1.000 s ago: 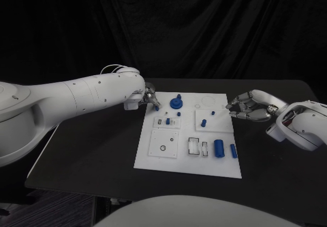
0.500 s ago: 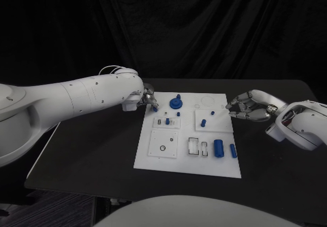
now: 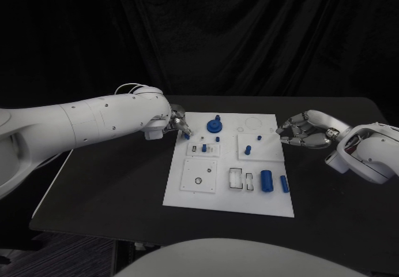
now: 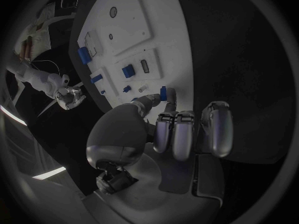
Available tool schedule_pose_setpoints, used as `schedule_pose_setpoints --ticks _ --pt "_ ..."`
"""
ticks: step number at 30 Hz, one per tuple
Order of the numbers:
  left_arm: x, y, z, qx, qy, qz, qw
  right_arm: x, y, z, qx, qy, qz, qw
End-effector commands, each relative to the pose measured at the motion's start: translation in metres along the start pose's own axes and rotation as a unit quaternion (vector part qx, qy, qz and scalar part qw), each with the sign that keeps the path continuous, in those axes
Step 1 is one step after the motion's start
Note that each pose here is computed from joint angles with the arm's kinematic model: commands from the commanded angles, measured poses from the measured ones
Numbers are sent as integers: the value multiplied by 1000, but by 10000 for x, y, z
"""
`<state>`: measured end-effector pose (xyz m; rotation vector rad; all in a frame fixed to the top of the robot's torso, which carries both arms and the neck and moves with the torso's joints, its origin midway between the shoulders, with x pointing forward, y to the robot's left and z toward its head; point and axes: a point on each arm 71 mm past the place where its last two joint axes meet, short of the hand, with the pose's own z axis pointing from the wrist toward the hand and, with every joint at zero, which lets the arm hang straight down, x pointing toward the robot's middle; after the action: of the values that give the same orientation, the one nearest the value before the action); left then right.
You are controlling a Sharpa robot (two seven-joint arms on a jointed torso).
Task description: Assemble the parts on the task board
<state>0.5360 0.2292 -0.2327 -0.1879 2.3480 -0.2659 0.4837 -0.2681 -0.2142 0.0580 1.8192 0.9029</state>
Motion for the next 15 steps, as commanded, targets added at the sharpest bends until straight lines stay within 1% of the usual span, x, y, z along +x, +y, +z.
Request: schedule_pose_setpoints --ticks 1,3,4,5,8,11,15 --pt "-20 -15 -78 2 -22 -10 1000 13 -24 -16 13 5 2 1000" --pt "-21 -18 -127 5 -26 -16 1000 11 -27 -21 14 5 2 1000" --pt "-19 -22 -172 8 -24 -26 999 7 -28 -27 14 3 2 1000" --pt "-16 -23 -184 8 -23 -29 999 6 -27 -28 14 2 2 1000" --pt "20 -37 -249 11 -7 -46 999 -6 -20 -39 11 -7 0 1000" --pt "64 -65 -288 14 9 -47 999 -11 -12 -44 8 -12 0 1000" --pt "113 -109 -313 19 23 -43 999 -8 -8 -47 8 -11 0 1000"
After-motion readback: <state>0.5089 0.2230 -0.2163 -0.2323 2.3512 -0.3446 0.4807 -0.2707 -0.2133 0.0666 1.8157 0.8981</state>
